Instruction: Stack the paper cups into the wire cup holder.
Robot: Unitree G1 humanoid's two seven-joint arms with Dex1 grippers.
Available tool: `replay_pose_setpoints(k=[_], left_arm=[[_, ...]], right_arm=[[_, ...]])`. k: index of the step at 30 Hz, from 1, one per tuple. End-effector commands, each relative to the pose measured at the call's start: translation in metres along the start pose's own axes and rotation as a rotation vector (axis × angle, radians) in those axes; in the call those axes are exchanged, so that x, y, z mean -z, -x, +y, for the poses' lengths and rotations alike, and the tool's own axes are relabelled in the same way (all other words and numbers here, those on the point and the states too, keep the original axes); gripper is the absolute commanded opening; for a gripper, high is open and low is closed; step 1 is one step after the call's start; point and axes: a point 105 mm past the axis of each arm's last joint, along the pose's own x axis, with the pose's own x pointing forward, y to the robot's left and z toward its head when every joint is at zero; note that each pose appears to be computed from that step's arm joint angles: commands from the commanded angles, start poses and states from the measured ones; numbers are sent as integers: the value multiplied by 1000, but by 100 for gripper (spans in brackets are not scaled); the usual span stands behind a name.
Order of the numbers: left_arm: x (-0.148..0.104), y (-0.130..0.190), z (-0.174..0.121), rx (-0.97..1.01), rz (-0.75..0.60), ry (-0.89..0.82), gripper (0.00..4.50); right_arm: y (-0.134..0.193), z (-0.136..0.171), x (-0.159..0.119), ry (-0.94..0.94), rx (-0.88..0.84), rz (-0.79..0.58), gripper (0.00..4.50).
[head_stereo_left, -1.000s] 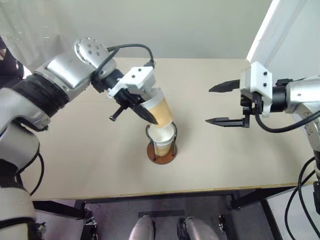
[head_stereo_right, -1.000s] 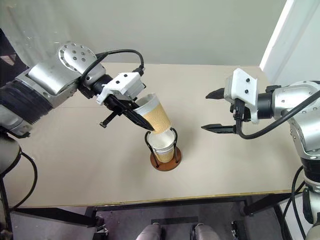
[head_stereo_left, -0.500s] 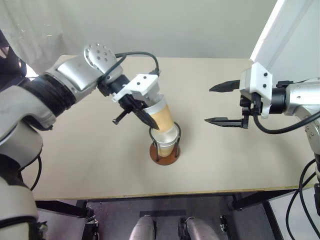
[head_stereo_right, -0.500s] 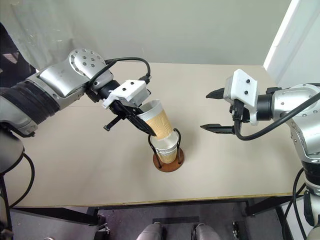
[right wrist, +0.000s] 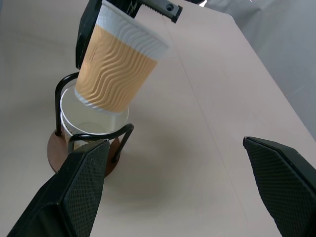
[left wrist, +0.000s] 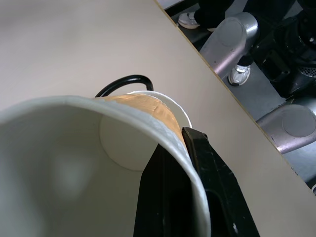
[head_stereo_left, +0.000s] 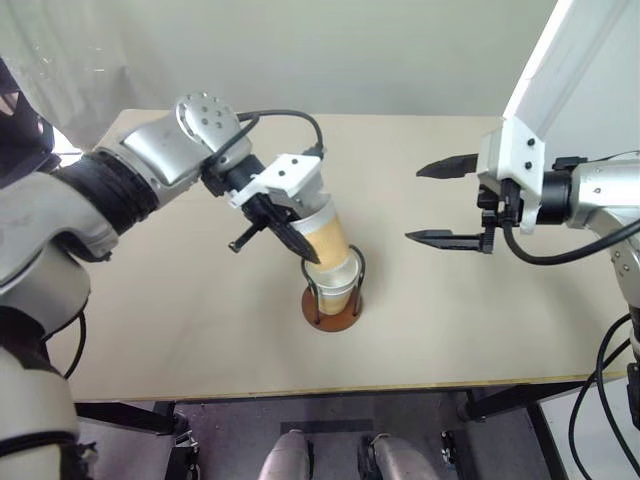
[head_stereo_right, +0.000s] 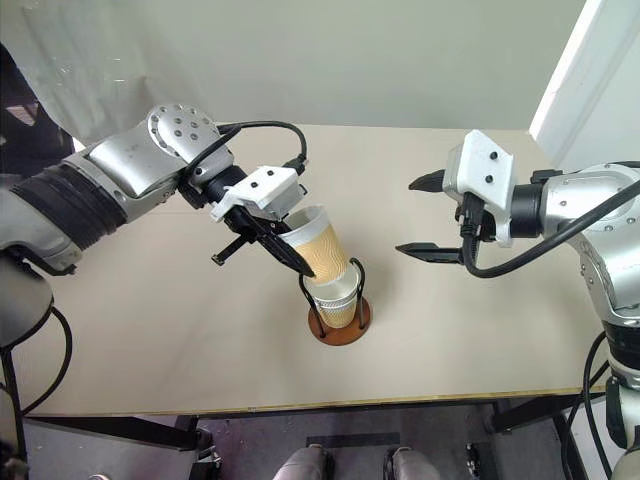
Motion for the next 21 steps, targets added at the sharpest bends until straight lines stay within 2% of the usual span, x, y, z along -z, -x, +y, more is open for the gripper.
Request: replay_pose_setpoints(k=[1, 21], left_arm=[[-4, 2, -3, 28, 0, -36, 5], [10, -5, -5, 51, 28, -18, 5]], right_arm=[[4, -1, -13, 41, 25, -23, 450], [6, 3, -11, 27, 31, -22, 450]])
